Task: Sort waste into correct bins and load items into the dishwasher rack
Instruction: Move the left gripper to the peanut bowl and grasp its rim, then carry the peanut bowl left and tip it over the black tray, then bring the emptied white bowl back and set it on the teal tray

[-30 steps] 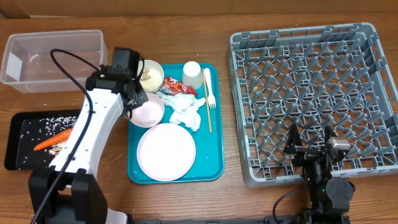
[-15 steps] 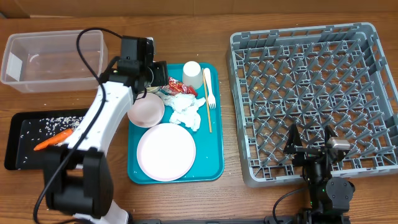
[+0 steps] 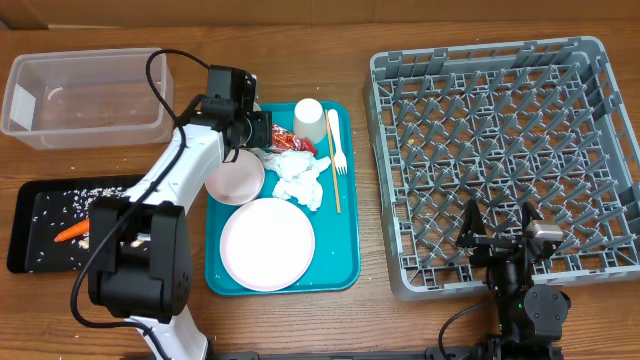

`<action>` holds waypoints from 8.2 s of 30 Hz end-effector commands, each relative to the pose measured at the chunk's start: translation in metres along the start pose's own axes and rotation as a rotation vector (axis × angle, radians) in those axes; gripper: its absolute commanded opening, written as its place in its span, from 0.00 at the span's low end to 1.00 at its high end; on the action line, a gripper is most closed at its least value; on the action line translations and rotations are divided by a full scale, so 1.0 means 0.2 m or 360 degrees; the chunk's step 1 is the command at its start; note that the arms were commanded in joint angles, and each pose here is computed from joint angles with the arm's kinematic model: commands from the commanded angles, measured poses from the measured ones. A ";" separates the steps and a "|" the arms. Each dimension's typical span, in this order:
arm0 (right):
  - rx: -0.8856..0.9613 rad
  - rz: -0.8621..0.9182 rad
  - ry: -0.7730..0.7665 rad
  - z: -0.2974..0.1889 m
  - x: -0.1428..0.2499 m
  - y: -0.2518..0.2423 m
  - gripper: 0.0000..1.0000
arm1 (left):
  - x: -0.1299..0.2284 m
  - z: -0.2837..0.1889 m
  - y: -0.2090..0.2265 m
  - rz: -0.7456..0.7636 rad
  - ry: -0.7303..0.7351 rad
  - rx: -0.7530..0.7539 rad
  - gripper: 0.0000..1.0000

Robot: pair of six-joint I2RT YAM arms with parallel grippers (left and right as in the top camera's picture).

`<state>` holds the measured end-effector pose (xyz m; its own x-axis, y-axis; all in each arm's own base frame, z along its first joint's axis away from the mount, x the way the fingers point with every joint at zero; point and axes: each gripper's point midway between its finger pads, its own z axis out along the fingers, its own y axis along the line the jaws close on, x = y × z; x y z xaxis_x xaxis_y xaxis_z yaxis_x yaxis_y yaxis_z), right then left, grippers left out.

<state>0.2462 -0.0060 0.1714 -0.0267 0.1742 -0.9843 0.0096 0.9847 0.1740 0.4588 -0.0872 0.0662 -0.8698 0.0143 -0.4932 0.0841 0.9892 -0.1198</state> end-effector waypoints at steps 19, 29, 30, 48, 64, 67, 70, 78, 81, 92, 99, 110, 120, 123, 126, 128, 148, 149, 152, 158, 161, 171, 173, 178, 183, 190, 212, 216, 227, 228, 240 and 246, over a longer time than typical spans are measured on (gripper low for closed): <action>-0.0004 -0.0011 -0.0008 0.00 0.01 0.00 1.00 | 0.05 0.02 0.00 0.0189 0.0046 -0.0062 0.57; -0.0004 -0.0010 -0.0009 0.00 0.01 0.00 1.00 | 0.07 0.05 0.03 0.0196 0.0030 -0.0101 0.59; -0.0004 -0.0011 -0.0008 0.00 0.01 0.00 1.00 | 0.07 0.05 0.03 0.0196 0.0030 -0.0101 0.59; -0.0004 -0.0011 -0.0008 0.00 0.01 0.00 1.00 | 0.02 0.12 0.02 0.0322 -0.0023 -0.0096 0.54; -0.0004 -0.0011 -0.0008 0.00 0.01 0.00 1.00 | -0.06 0.11 0.01 0.0270 -0.0125 -0.0090 0.47; -0.0004 -0.0011 -0.0008 0.00 0.01 0.00 1.00 | -0.04 0.11 0.01 0.0270 -0.0104 -0.0091 0.43; -0.0004 -0.0011 -0.0008 0.00 0.01 0.00 1.00 | 0.00 0.13 0.02 0.0277 -0.0055 -0.0094 0.41; -0.0004 -0.0011 -0.0008 0.00 0.01 0.00 1.00 | -0.01 0.13 0.01 0.0274 -0.0061 -0.0080 0.29; -0.0004 -0.0011 -0.0008 0.00 0.01 0.00 1.00 | -0.02 0.12 0.01 0.0269 -0.0073 -0.0079 0.22; -0.0004 -0.0010 -0.0008 0.00 0.01 0.00 1.00 | -0.08 0.07 0.00 0.0241 -0.0116 -0.0076 0.04; -0.0004 -0.0010 -0.0008 0.00 0.01 0.00 1.00 | -0.25 -0.12 -0.09 0.0190 -0.0257 0.0033 0.04; -0.0004 -0.0010 -0.0008 0.00 0.01 0.00 1.00 | -0.46 -0.66 -0.16 0.0016 -0.0578 0.0115 0.04; -0.0004 -0.0011 -0.0008 0.00 0.01 0.00 1.00 | -0.30 -1.11 0.18 -0.0419 -0.0591 -0.0022 0.04; -0.0004 -0.0011 -0.0008 0.00 0.01 0.00 1.00 | -0.15 -1.13 0.41 -0.0708 -0.0460 -0.0115 0.04; -0.0004 -0.0010 -0.0008 0.00 0.01 0.00 1.00 | -0.01 -1.12 0.57 -0.0905 -0.0329 -0.0116 0.04; -0.0004 -0.0010 -0.0008 0.00 0.01 0.00 1.00 | 0.04 -1.12 0.63 -0.0991 -0.0308 -0.0075 0.04; -0.0004 -0.0011 -0.0008 0.00 0.01 0.00 1.00 | 0.35 -1.03 0.93 -0.1539 -0.0462 0.0728 0.04; -0.0004 -0.0011 -0.0008 0.00 0.01 0.00 1.00 | 0.35 -1.04 0.94 -0.1555 -0.0471 0.0768 0.04; -0.0004 -0.0011 -0.0008 0.00 0.01 0.00 1.00 | 0.36 -1.01 0.97 -0.1619 -0.0462 0.0864 0.04; -0.0004 -0.0011 -0.0008 0.00 0.01 0.00 1.00 | 0.39 -0.92 1.04 -0.1710 -0.0435 0.0978 0.04; -0.0004 -0.0011 -0.0008 0.00 0.01 0.00 1.00 | 0.41 -0.93 1.09 -0.1772 -0.0458 0.0964 0.04; -0.0004 -0.0011 -0.0008 0.00 0.01 0.00 1.00 | 0.43 -1.05 1.21 -0.1866 -0.0625 0.1061 0.04; -0.0004 -0.0011 -0.0008 0.00 0.01 0.00 1.00 | 0.42 -1.06 1.22 -0.1846 -0.0645 0.1064 0.04; -0.0004 -0.0011 -0.0008 0.00 0.01 0.00 1.00 | 0.39 -1.08 1.22 -0.1901 -0.0652 0.1135 0.04; -0.0004 -0.0011 -0.0008 0.00 0.01 0.00 1.00 | 0.39 -1.08 1.23 -0.1889 -0.0666 0.1116 0.04; -0.0004 -0.0011 -0.0008 0.00 0.01 0.00 1.00 | 0.43 -1.05 1.28 -0.2160 -0.0598 0.1172 0.04; -0.0004 -0.0011 -0.0008 0.00 0.01 0.00 1.00 | 0.44 -1.05 1.28 -0.2278 -0.0554 0.1498 0.04; -0.0004 -0.0011 -0.0008 0.00 0.01 0.00 1.00 | 0.45 -1.04 1.29 -0.2282 -0.0555 0.1469 0.04; -0.0004 -0.0011 -0.0008 0.00 0.01 0.00 1.00 | 0.41 -1.07 1.22 -0.2185 -0.0558 0.1579 0.04; -0.0004 -0.0011 -0.0008 0.00 0.01 0.00 1.00 | 0.40 -1.08 1.21 -0.2161 -0.0565 0.1611 0.04; -0.0004 -0.0011 -0.0009 0.00 0.01 0.00 1.00 | 0.20 -1.17 0.85 -0.1671 -0.0490 0.1773 0.04; -0.0004 -0.0011 -0.0008 0.00 0.01 0.00 1.00 | 0.08 -1.28 0.63 -0.1282 -0.0585 0.1450 0.04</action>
<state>0.2462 -0.0061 0.1715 -0.0261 0.1746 -0.9843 0.0103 0.9846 0.1744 0.3288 0.0969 0.2414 -0.6667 -0.7449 -0.0247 -0.0220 0.0528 -0.9984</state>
